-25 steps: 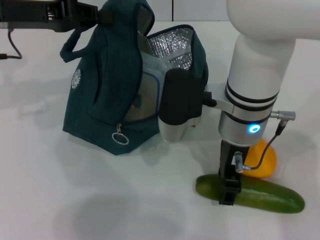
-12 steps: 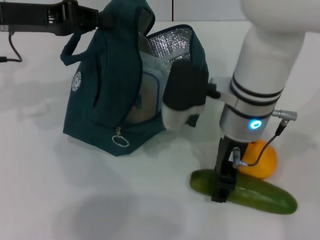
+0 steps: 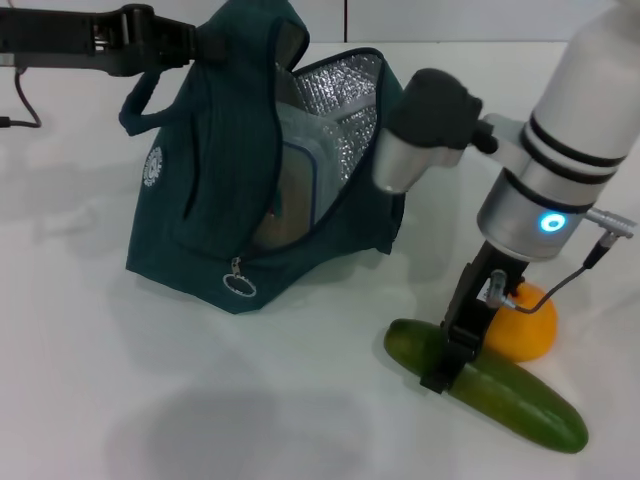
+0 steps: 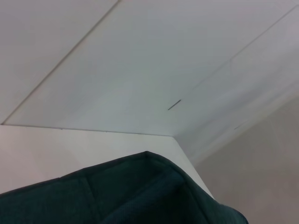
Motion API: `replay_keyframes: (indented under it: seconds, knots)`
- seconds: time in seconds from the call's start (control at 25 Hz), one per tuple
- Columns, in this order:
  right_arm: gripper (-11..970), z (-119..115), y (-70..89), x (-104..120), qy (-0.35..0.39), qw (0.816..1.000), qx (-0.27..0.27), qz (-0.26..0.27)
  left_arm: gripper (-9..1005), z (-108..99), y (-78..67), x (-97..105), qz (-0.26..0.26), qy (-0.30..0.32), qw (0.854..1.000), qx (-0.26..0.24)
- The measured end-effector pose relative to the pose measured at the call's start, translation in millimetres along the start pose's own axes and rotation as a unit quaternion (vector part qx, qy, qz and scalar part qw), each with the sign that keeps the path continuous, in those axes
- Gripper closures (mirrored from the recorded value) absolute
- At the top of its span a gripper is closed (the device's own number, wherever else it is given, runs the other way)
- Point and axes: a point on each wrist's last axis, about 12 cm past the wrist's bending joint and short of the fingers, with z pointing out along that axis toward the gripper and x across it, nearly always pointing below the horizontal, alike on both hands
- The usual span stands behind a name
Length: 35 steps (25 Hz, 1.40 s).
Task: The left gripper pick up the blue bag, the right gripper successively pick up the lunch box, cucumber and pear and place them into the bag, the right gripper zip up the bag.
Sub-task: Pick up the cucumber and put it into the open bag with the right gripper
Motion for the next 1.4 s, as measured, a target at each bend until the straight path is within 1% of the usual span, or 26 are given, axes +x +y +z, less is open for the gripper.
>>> replay_keyframes:
  seconds: [0.16,0.36,0.6,0.68,0.8,0.84,0.88,0.96,1.04,1.12,1.16,1.32,1.4]
  knots:
    - [361,-5.3,-5.8,8.8,-0.027,0.999,-0.020,0.024,943,1.3,-1.0,0.2,0.001,0.005,1.000,0.002]
    - [361,-16.0,-17.6,23.7,-0.084,0.994,-0.050,0.056,943,1.5,-1.3,0.8,0.001,0.007,1.000,0.004]
    - [361,-26.8,-30.4,43.9,-0.159,0.980,-0.089,0.083,943,1.7,-1.2,1.2,0.002,0.009,1.000,0.003]
    - [361,-30.7,-32.8,51.5,-0.188,0.973,-0.106,0.087,943,1.9,-1.3,1.0,0.002,0.009,1.000,0.003]
    - [361,-35.8,-32.1,60.2,-0.230,0.959,-0.139,0.086,943,2.0,-1.5,0.7,0.002,0.009,1.000,0.003]
    - [361,-35.8,-32.1,60.2,-0.230,0.959,-0.139,0.086,943,2.0,-1.5,0.6,0.002,0.010,1.000,0.003]
    - [361,-39.0,-31.6,66.2,-0.257,0.949,-0.160,0.083,943,2.0,-1.5,0.6,0.002,0.009,1.000,0.003]
    - [361,-40.9,-30.6,71.6,-0.278,0.941,-0.177,0.078,943,2.1,-1.4,0.6,0.002,0.009,1.000,0.003]
    - [361,-44.3,-27.3,76.8,-0.308,0.927,-0.206,0.064,943,2.3,-1.4,0.8,0.002,0.009,1.000,0.003]
    - [361,-47.4,-25.7,80.6,-0.331,0.916,-0.220,0.053,943,2.2,-1.1,1.1,0.001,0.010,1.000,0.002]
    - [361,-49.7,-25.0,84.4,-0.350,0.908,-0.227,0.044,942,2.0,-0.7,1.6,0.001,0.010,1.000,0.001]
    - [361,-58.0,-26.3,97.5,-0.417,0.880,-0.226,0.017,942,2.3,0.3,2.7,0.001,0.013,1.000,-0.003]
    - [361,-61.9,-25.3,104.6,-0.464,0.858,-0.221,-0.014,942,3.0,0.3,3.1,0.001,0.013,1.000,-0.002]
